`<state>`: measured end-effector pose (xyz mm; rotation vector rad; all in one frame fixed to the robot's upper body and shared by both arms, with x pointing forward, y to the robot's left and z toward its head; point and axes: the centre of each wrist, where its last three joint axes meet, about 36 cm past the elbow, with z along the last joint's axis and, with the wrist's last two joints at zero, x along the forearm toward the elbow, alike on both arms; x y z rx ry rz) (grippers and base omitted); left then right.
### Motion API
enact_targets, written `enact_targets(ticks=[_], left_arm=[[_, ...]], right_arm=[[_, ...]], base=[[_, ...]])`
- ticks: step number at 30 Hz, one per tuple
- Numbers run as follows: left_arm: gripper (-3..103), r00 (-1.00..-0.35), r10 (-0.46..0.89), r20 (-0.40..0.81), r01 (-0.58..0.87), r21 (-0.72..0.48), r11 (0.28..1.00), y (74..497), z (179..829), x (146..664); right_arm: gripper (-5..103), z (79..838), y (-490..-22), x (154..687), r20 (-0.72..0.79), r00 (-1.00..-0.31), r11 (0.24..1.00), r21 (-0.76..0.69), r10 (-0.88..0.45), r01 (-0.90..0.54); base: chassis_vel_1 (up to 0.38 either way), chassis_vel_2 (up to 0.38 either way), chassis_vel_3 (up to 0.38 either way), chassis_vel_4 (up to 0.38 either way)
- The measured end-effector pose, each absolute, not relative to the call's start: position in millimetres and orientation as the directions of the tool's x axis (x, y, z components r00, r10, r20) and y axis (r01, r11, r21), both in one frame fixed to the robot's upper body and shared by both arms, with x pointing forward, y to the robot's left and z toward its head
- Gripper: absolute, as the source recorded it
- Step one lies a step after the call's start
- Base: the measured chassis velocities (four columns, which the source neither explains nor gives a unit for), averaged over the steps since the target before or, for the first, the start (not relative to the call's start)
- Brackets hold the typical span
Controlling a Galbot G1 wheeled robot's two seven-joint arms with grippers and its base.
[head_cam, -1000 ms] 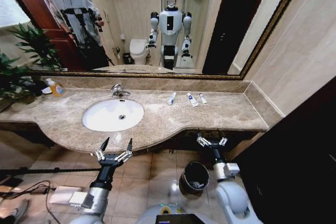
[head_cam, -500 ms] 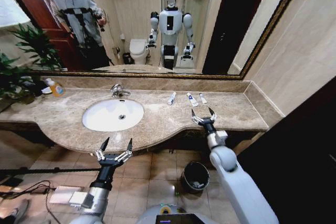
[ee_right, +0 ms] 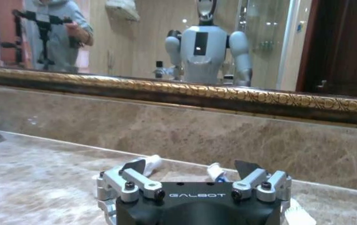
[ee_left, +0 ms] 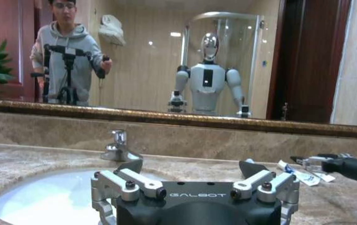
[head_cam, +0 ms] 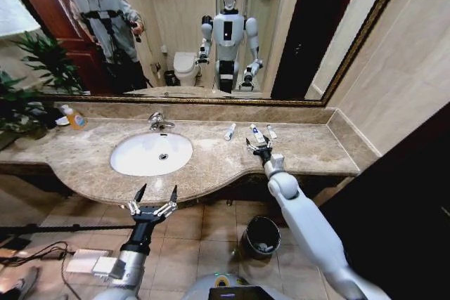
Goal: Pick up the trash from the sink and place it in the trash bin.
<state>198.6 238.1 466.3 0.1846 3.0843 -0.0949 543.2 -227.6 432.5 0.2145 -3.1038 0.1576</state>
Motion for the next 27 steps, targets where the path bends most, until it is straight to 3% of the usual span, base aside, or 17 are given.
enact_targets(ticks=[5,24,25,27], left_arm=[[100,-0.992,0.117,-0.054,0.120,-0.058,0.991,238.1,466.3,198.6],[100,-0.992,0.117,-0.054,0.120,-0.058,0.991,238.1,466.3,198.6],[100,-0.992,0.117,-0.054,0.120,-0.058,0.991,238.1,466.3,198.6],[100,-0.992,0.117,-0.054,0.120,-0.058,0.991,238.1,466.3,198.6]], right_arm=[[97,433.1,-234.6,562.8,0.076,-0.991,0.987,-0.112,-0.106,-0.114],[91,409.2,-258.9,593.9,0.189,-0.982,0.991,-0.126,-0.020,-0.044],[82,408.1,-259.2,594.4,0.195,-0.981,0.992,-0.121,-0.018,-0.042],[82,407.4,-259.2,594.8,0.197,-0.980,0.992,-0.120,-0.016,-0.040]], base=[[0.000,0.000,0.000,0.000],[0.000,0.000,0.000,0.000],[0.000,0.000,0.000,0.000],[0.000,0.000,0.000,0.000]])
